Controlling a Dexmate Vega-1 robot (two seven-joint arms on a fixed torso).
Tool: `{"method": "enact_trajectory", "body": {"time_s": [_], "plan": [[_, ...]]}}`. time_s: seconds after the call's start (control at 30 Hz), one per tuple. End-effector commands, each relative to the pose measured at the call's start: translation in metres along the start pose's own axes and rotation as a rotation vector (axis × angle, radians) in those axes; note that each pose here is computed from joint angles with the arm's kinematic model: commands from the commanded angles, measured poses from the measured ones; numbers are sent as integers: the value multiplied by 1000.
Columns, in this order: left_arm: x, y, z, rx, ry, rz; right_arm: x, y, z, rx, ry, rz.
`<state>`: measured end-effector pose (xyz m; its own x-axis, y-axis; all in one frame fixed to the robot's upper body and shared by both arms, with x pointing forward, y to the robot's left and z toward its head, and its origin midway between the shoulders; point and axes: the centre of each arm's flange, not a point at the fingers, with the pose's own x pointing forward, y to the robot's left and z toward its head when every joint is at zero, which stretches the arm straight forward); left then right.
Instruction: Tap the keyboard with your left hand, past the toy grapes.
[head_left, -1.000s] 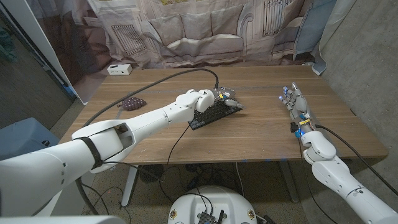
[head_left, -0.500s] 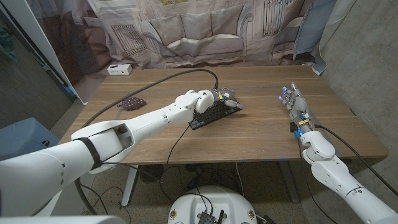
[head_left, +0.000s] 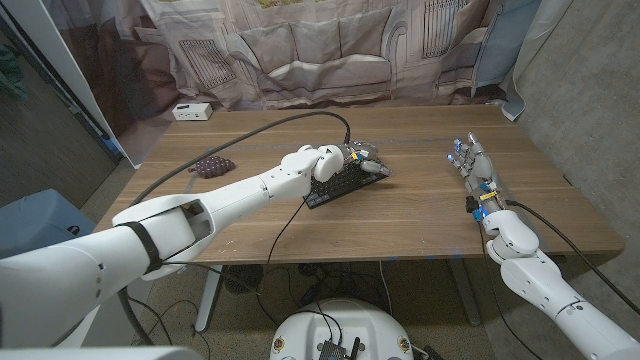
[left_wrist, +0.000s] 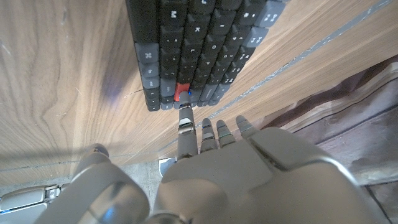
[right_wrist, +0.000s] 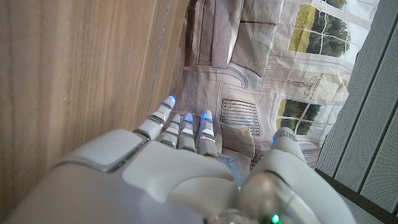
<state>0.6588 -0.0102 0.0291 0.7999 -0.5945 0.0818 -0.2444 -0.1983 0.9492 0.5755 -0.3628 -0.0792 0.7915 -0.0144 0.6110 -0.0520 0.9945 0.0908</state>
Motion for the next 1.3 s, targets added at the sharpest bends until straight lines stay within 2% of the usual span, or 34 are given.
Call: {"method": "enact_trajectory", "body": {"time_s": [0.03, 1.3], "plan": [[-4, 8, -2, 6, 6, 18, 1, 0, 3, -5, -1, 1], [-15, 28, -9, 22, 21, 82, 0, 2, 2, -5, -11, -3]]}}
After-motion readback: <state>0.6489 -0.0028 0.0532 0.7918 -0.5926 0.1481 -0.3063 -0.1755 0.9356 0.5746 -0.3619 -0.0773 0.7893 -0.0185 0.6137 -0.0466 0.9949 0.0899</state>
